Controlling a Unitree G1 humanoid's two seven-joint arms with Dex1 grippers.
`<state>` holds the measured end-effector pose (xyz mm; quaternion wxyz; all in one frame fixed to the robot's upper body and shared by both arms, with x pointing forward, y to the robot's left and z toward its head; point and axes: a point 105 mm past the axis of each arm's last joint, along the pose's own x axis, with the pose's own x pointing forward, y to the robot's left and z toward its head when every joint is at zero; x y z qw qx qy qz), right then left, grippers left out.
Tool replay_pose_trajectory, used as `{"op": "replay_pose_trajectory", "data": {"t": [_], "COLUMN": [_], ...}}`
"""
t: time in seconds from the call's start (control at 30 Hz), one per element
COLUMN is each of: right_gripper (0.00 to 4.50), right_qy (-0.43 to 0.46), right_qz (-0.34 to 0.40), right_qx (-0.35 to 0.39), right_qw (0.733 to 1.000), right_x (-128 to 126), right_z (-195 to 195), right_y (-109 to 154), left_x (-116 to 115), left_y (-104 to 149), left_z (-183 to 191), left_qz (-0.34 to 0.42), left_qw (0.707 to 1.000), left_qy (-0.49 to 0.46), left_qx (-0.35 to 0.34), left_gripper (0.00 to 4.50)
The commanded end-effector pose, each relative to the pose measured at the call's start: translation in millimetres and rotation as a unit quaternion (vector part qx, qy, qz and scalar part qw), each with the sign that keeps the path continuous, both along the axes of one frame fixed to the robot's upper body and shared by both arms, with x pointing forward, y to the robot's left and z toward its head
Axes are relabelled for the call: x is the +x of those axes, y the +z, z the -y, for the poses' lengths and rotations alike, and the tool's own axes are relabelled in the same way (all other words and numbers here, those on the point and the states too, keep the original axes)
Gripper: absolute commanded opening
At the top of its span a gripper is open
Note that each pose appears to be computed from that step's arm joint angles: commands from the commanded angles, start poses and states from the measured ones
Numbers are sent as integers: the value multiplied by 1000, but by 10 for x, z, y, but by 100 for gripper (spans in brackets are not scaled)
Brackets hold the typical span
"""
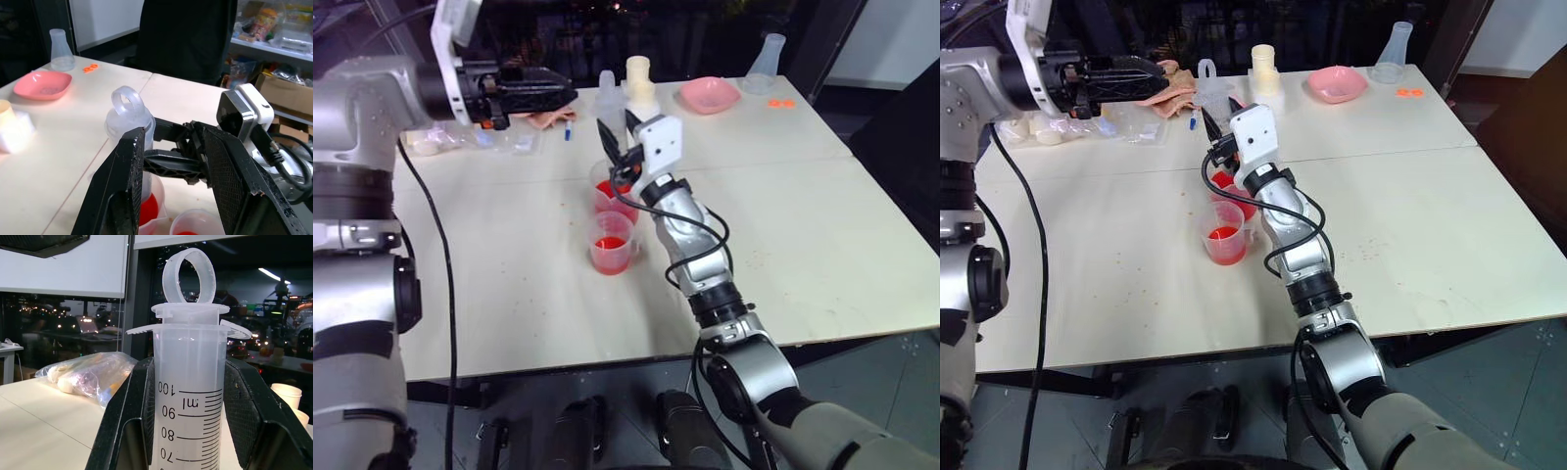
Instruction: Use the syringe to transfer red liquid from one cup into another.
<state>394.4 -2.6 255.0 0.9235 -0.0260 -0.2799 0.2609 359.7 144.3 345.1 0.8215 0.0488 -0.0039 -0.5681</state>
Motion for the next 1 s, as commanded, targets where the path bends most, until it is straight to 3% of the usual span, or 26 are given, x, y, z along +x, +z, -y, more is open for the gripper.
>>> {"op": "replay_pose_trajectory", "data": {"t": [0.03, 1.0], "right_gripper": [138, 138], "right_qy": [11, 21], "right_qz": [26, 13], "right_qx": [16, 6], "right_qw": [999, 1000], "right_x": [-84, -143], "right_z": [-63, -124], "right_y": [127, -31], "left_x": [-8, 285], "left_y": [79, -167], "left_z": [-2, 295], "left_qz": [19, 5], "left_qw": [1000, 1000], "left_qy": [0, -16], "left_qx": [-5, -6], "left_gripper": [197, 197]}}
